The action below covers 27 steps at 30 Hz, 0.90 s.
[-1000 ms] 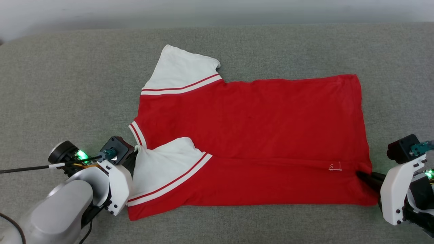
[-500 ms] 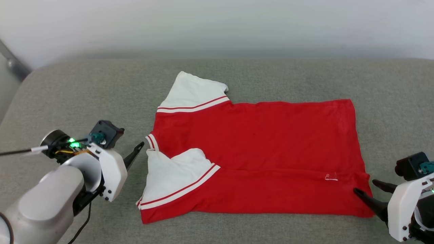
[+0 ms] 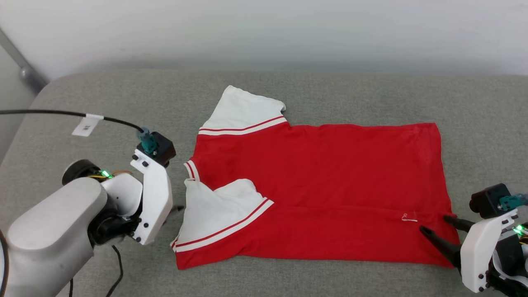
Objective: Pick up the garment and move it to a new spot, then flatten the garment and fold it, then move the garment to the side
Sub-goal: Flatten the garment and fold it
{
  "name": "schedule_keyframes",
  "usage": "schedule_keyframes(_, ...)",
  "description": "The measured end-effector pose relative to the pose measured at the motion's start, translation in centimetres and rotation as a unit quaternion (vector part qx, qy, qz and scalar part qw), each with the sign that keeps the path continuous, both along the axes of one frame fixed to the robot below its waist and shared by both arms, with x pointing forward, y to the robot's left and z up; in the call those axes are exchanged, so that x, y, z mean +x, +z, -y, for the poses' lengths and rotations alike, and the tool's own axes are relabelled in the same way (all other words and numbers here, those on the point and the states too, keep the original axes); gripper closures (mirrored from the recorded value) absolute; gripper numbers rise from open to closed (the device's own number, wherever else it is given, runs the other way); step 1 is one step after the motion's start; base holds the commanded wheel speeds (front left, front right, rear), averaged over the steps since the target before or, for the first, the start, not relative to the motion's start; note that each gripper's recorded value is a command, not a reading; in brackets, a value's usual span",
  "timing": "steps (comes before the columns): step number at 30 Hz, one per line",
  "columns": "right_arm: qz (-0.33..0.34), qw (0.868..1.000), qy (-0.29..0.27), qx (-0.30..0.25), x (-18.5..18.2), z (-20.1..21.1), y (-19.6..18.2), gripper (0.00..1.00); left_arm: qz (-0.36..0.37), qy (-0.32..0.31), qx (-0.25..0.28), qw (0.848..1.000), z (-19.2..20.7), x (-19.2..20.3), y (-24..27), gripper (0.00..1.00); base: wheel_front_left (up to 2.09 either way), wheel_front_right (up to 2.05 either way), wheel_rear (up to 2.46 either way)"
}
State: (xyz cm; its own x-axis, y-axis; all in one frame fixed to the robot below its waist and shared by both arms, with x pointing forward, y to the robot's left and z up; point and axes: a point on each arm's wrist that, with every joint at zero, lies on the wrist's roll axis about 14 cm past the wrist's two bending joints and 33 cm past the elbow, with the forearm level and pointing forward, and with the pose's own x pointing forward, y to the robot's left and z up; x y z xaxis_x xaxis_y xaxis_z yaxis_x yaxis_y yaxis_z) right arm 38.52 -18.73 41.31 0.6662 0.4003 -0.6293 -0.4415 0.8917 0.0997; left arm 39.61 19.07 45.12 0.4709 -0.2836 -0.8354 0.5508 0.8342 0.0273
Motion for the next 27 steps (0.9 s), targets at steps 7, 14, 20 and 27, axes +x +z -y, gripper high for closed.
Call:
schedule_keyframes(7,-0.010,1.000,-0.005,-0.004,-0.3,0.3,-0.7,0.00,-0.107,-0.009,0.019,0.994,1.3,-1.9,-2.2,0.00,0.00,0.00,0.00)
schedule_keyframes(14,-0.018,1.000,-0.023,-0.007,-0.4,1.3,-1.3,0.00,-0.184,-0.049,0.055,0.980,2.1,-4.7,-5.9,0.00,0.00,0.00,0.00)
schedule_keyframes(20,-0.029,0.999,-0.032,-0.012,-0.7,2.1,-2.0,0.00,-0.201,-0.077,0.097,0.972,1.2,-5.3,-7.9,0.00,0.00,0.00,0.00)
schedule_keyframes(27,-0.007,0.999,-0.024,-0.021,0.4,2.4,-0.1,0.00,-0.202,-0.089,0.095,0.971,1.4,-5.8,-7.6,1.00,0.00,0.00,0.00)
